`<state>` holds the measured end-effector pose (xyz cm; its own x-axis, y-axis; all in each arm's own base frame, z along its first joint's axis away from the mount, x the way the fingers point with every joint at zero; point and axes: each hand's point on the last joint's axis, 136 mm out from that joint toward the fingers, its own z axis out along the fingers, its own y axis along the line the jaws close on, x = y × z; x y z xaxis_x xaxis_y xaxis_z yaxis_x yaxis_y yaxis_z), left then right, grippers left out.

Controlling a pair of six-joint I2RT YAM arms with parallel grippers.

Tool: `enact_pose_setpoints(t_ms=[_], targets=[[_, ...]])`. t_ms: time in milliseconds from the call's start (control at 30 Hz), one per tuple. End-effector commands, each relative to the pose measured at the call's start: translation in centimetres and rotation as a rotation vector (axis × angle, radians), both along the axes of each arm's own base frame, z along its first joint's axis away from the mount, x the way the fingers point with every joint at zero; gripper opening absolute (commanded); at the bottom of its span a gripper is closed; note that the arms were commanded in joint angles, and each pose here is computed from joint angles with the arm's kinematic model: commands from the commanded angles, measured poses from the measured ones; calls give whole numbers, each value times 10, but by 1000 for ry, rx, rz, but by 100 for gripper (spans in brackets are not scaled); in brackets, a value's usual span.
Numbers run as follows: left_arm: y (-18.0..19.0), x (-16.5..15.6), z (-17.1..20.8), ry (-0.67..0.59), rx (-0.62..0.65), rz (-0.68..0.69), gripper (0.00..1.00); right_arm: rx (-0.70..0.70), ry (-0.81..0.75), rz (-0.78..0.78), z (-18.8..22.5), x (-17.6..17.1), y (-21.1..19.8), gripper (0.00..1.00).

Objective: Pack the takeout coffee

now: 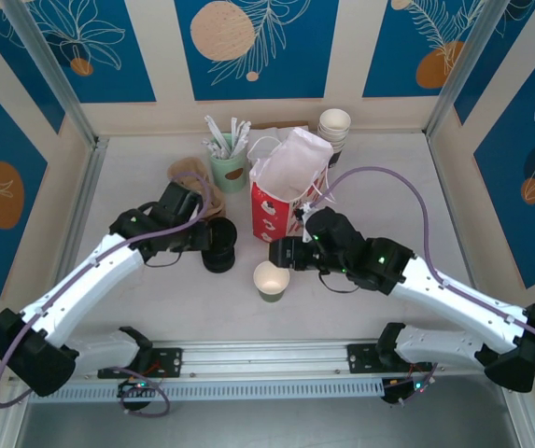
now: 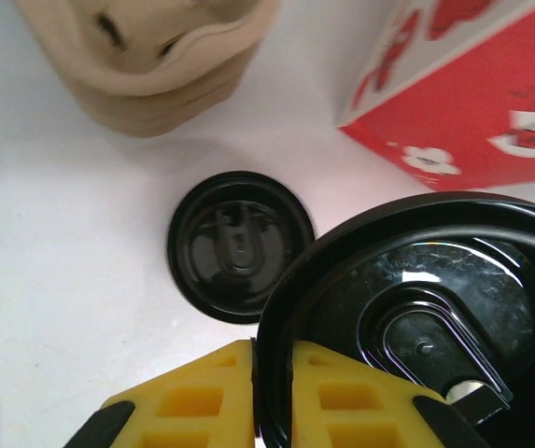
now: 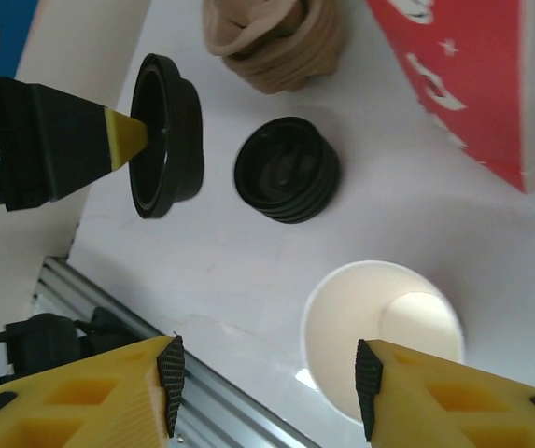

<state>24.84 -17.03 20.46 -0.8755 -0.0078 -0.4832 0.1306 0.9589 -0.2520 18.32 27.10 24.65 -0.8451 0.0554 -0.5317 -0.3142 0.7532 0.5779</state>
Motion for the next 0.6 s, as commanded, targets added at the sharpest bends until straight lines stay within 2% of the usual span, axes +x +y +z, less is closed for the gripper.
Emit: enact_pose_setpoints(t_ms=[0,100,300,567], targets=[[1,-16,24,-31,44,-32,14,46,0,64,21,-5,16,56],[-13,-25,37,-57,33,-84,16,43,-5,67,26,-3,19,57],[-34,-34,36,-44,23,-145,16,17,-37,67,31,0,16,62],[-71,-42,48,-44,-45,-216,16,-32,-22,36,17,4,9,66]])
